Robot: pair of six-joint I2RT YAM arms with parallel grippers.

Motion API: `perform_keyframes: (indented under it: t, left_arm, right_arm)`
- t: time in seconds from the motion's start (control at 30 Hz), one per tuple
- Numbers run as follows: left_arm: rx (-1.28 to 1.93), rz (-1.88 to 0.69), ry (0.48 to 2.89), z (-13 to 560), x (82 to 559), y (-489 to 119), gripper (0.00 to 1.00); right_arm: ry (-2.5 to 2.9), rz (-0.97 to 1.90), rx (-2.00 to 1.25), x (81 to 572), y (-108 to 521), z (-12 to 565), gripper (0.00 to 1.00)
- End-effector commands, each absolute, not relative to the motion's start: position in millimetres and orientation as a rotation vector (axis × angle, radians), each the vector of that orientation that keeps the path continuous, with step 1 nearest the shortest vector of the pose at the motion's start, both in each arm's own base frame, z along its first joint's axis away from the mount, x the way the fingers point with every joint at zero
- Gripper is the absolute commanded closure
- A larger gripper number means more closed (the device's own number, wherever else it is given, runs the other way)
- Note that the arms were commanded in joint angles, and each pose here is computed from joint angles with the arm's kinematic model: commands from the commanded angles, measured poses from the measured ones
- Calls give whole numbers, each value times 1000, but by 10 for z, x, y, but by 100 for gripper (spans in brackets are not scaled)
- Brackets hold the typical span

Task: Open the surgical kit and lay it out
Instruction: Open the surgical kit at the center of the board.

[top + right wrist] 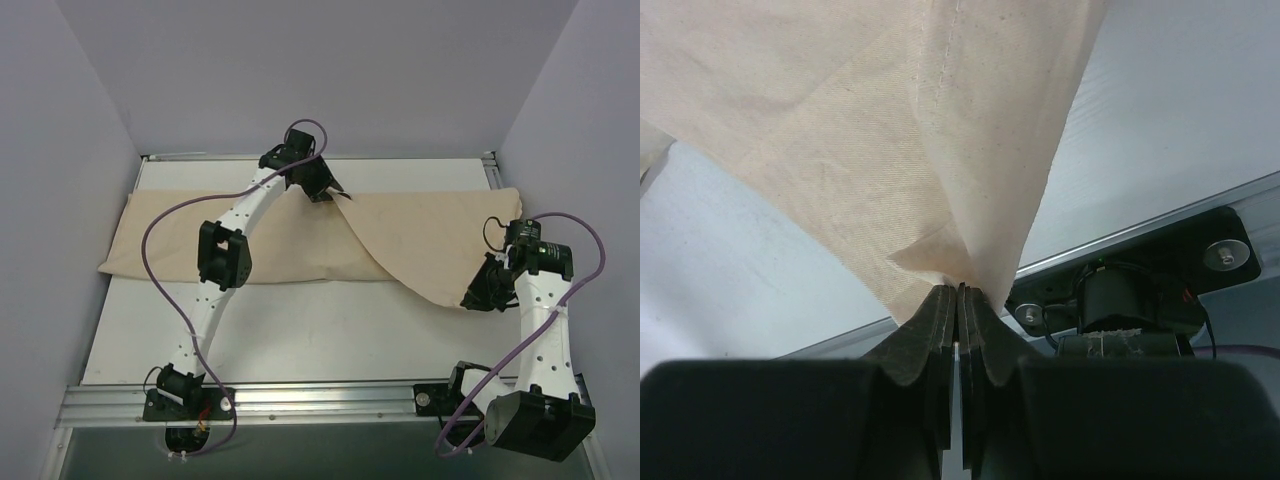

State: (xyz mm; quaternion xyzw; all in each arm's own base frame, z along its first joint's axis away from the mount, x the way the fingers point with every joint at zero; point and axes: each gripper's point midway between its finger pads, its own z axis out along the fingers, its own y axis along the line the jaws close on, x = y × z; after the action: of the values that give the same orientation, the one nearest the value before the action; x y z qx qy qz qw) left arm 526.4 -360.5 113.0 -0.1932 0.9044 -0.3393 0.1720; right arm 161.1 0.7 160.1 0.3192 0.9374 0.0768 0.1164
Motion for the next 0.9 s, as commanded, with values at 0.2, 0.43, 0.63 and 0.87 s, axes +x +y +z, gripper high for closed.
perform_keyframes:
  t: [0.2,0.43,0.63,0.87]
  left_arm:
    - [-529,-1079,2511,1233,5341,-3855,56]
    - [-512,-1079,2514,1213,5324,-3881,67]
    - [-255,-1002,2461,1577,5206,-3893,98]
    - [99,-651,2486,1958,4501,-3497,98]
  right_arm:
    - [2743,216,936,1519,9,1710,100]
    - [2733,209,935,1537,-6,1731,100]
    - [2640,133,929,1808,-180,1968,100]
    - [2581,127,925,2440,-363,2132,100]
